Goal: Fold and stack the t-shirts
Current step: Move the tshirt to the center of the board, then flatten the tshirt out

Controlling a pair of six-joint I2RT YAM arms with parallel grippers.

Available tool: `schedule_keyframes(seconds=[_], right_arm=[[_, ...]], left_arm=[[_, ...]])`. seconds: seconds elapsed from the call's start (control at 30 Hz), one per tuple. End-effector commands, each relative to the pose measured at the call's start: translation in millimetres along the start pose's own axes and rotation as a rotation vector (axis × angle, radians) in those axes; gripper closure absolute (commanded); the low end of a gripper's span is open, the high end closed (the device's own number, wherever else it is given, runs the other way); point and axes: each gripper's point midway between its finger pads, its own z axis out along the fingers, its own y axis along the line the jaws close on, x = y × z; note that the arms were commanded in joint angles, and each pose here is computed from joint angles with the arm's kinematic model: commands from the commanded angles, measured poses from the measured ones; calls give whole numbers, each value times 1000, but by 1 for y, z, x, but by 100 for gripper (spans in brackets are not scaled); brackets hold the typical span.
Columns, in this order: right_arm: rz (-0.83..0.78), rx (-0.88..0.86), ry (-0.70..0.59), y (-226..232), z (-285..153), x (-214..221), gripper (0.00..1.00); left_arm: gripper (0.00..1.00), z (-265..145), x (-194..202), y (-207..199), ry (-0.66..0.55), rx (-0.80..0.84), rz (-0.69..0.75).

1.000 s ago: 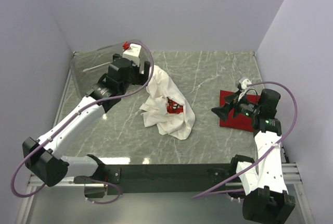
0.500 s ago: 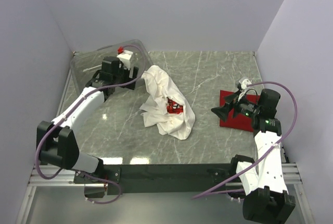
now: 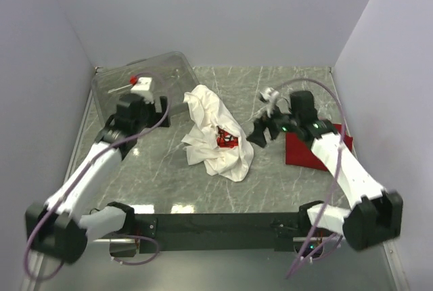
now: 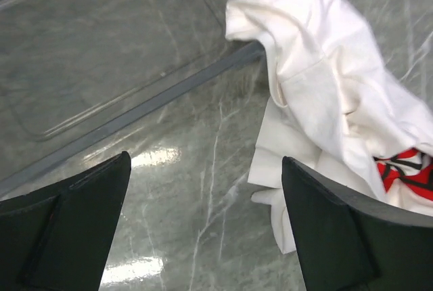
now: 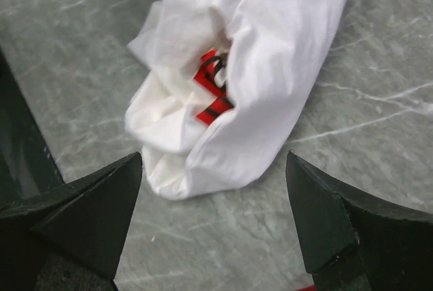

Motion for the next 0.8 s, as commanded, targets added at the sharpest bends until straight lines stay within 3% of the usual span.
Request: schedule_keyframes(seconds=[0.0, 0.17, 0.4, 0.53, 0.57, 0.6, 0.67, 0.7, 0.77], right_arm=[[47, 185, 38, -35, 25, -35, 7], [145, 277, 135, -30, 96, -52, 3], [170, 322, 201, -27, 150, -41, 2], [173, 354, 236, -34, 173, -37, 9], [164, 358, 242, -36, 176, -36, 13], [154, 359, 254, -38, 178, -35, 33], [122, 359, 272, -41, 178, -37, 55], [82, 362, 267, -43, 175, -42, 77], [4, 368, 219, -41, 155, -69, 100]], left_arm=[[1, -30, -2, 14, -127, -58, -77], [1, -61, 5, 22, -192, -80, -100], [0, -70, 2, 24, -218, -112, -81], [1, -69, 3, 21, -211, -100, -76], [1, -69, 3, 23, -213, -107, -76], [0, -69, 2, 22, -213, -107, -76], [1, -72, 2, 24, -218, -115, -77], [1, -73, 1, 24, -225, -114, -80], [1, -75, -1, 24, -237, -111, -82]])
